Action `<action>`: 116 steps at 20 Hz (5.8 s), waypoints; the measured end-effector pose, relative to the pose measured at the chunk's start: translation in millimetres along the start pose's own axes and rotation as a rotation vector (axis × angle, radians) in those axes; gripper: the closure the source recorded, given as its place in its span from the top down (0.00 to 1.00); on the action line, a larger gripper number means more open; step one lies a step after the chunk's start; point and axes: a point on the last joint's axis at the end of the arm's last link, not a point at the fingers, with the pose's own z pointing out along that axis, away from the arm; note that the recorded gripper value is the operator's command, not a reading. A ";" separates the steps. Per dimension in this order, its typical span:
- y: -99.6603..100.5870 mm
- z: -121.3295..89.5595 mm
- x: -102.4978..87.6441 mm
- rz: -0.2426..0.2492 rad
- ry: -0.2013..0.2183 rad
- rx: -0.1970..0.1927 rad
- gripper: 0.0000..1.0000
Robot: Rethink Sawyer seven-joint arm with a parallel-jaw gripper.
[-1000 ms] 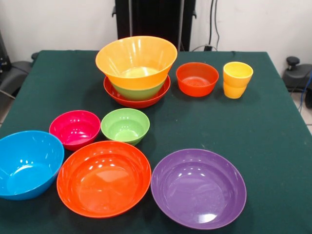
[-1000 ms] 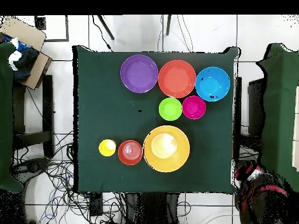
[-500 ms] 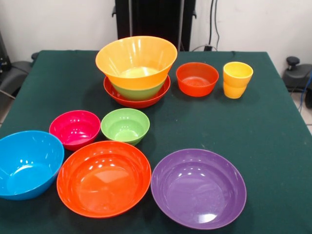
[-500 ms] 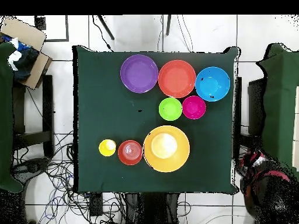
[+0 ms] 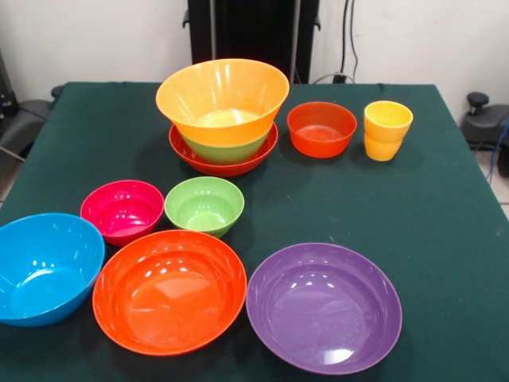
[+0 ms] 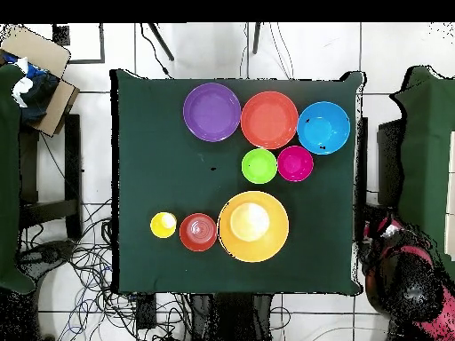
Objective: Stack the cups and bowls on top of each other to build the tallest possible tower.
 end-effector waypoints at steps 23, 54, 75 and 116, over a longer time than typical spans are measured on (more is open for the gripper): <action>18.9 79.2 6.6 -0.004 -0.012 -0.033 1.00; 149.1 36.9 -29.0 0.131 -0.074 -0.037 1.00; 232.3 35.3 -29.0 0.272 -0.083 -0.017 1.00; 361.8 -52.5 -69.8 0.706 0.071 0.019 1.00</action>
